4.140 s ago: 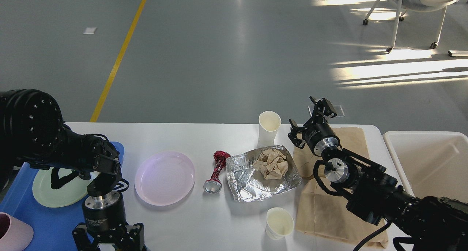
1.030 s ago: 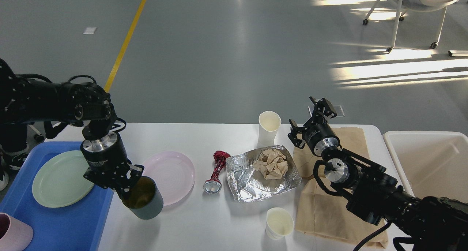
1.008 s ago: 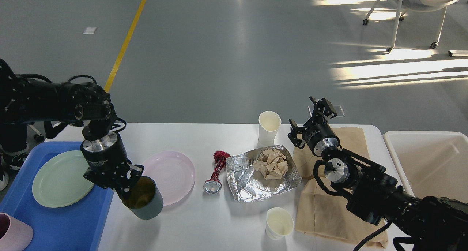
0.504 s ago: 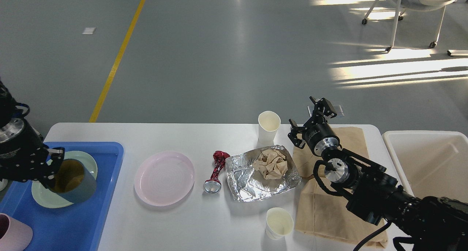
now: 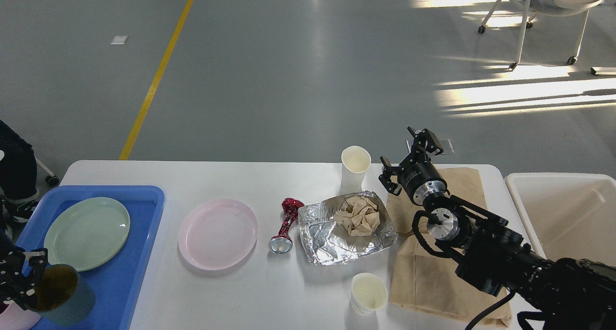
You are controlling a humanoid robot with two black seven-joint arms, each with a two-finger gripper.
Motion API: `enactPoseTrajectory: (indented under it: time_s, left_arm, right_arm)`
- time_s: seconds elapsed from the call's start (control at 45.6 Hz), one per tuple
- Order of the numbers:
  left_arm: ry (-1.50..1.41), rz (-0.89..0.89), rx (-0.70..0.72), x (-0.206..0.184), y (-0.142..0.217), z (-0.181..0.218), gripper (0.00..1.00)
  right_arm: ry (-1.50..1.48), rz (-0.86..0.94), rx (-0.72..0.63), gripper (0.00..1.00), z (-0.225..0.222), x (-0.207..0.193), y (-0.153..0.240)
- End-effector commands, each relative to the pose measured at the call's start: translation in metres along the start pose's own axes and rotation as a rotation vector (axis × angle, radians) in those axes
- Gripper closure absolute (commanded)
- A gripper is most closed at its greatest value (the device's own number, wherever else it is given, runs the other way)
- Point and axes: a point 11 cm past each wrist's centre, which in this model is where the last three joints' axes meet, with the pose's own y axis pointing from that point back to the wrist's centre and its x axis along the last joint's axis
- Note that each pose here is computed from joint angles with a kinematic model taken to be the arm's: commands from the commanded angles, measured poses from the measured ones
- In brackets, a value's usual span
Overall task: Tidy desktop
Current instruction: 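Lift the dark cup and set it down at the blue tray's near corner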
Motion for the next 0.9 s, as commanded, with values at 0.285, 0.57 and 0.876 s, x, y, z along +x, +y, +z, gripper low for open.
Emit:
enactPoseTrajectory:
  time_s: [0.285,0.57,0.876]
  left_arm:
    - [0.028,0.012,-0.008,0.011,-0.02,-0.005,0.98]
    - [0.03,0.02,-0.013,0.014,-0.024,-0.003,0.95]
    - [0.03,0.012,-0.003,0.014,-0.03,-0.004,0.89]
  right_arm:
    - [0.0,0.0,0.0,0.0,0.0,0.0,0.0]
    - [0.0,0.0,0.0,0.0,0.0,0.0,0.0]
    - [0.0,0.0,0.0,0.0,0.0,0.0,0.0]
